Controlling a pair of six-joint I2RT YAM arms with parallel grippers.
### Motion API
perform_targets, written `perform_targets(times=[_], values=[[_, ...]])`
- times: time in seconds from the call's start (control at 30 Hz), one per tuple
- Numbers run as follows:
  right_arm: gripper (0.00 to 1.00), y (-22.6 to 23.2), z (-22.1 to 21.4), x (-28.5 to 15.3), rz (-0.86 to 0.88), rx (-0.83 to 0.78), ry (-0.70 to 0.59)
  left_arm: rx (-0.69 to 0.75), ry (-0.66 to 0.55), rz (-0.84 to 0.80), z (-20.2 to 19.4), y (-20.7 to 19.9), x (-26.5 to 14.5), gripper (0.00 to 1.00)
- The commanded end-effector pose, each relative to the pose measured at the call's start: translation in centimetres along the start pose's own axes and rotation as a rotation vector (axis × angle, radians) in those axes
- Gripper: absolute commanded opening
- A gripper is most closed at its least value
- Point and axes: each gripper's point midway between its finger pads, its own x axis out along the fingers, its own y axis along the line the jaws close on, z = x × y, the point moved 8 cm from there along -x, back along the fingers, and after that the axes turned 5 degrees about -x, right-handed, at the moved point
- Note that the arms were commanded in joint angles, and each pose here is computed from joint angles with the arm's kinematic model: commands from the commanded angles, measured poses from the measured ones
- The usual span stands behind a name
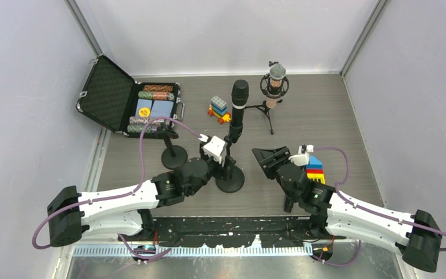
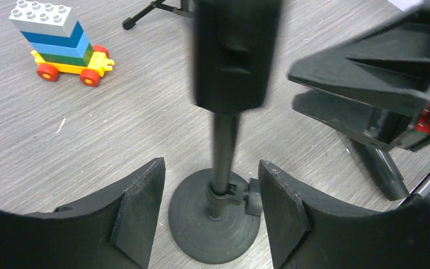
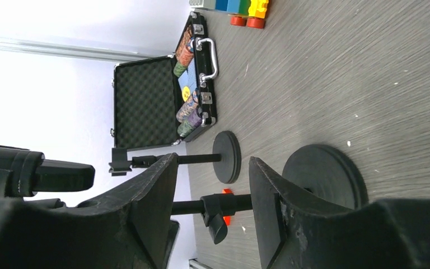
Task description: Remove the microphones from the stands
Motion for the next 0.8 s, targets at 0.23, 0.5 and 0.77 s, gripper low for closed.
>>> perform_targets(times=[0.23,0.5,0.77], values=[[0.54,-2.1,-3.9,0.0,0.082,0.009,0.259,-0.037,-0.014,-0.237,2.9,0.6,-0.9,0.63],[0.51,-1.8,-5.9,0.2,0.103,0.062,0.322,0.005,-0.047,-0.331,3.0,0.2,-1.4,0.64],[0.51,-1.0,-4.0,-0.4,0.026,0.047,0.220,-0.025,-0.062,-0.350,2.8,-0.1,-0.6,0.62]])
